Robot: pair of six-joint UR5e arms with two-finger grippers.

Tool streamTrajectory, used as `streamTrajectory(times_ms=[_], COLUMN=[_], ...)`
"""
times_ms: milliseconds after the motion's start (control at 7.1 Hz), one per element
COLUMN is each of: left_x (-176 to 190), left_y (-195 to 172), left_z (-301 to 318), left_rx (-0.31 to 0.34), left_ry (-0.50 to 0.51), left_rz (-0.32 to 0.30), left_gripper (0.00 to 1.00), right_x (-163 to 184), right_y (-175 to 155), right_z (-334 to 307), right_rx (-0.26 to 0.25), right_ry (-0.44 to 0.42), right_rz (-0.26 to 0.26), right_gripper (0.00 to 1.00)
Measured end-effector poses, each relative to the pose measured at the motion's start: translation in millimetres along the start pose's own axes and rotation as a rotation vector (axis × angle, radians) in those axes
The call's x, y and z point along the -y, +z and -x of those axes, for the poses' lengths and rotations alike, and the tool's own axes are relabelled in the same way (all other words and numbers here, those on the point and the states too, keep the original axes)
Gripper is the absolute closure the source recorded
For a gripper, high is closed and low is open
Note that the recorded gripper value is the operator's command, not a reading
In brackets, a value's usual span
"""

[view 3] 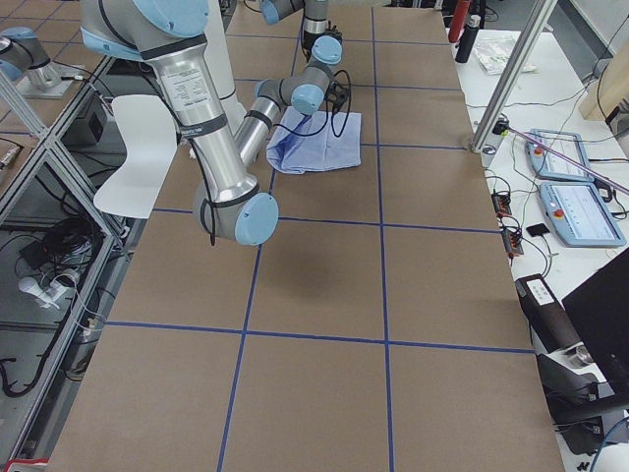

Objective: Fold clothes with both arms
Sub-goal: 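Lift the near edge and fold it toward the far edge with both grippers, then lay the folded edge onto the far edge and open both grippers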

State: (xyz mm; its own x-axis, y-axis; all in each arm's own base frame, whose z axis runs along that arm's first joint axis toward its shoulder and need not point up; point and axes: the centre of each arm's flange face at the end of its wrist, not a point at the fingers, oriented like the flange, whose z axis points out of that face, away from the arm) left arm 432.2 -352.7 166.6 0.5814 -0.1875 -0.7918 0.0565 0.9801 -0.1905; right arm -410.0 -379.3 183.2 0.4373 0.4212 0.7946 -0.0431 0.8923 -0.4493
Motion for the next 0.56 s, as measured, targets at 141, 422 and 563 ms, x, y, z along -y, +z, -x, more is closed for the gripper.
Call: streamTrajectory(times_ms=[141, 422, 563], left_x=[15, 41, 53], left_y=[9, 28, 35], left_z=[-3, -5, -4], left_rx=[-0.008, -0.013, -0.016], left_ry=[-0.004, -0.008, -0.009], left_rz=[-0.012, -0.03, -0.039], left_gripper=[1.0, 1.0, 1.0], right_x=[10, 30, 42], right_y=[7, 20, 27], right_z=[6, 20, 25], right_rx=[-0.008, -0.028, -0.04], right_ry=[-0.003, 0.004, 0.009], right_rz=[-0.016, -0.033, -0.041], right_gripper=[1.0, 1.0, 1.0])
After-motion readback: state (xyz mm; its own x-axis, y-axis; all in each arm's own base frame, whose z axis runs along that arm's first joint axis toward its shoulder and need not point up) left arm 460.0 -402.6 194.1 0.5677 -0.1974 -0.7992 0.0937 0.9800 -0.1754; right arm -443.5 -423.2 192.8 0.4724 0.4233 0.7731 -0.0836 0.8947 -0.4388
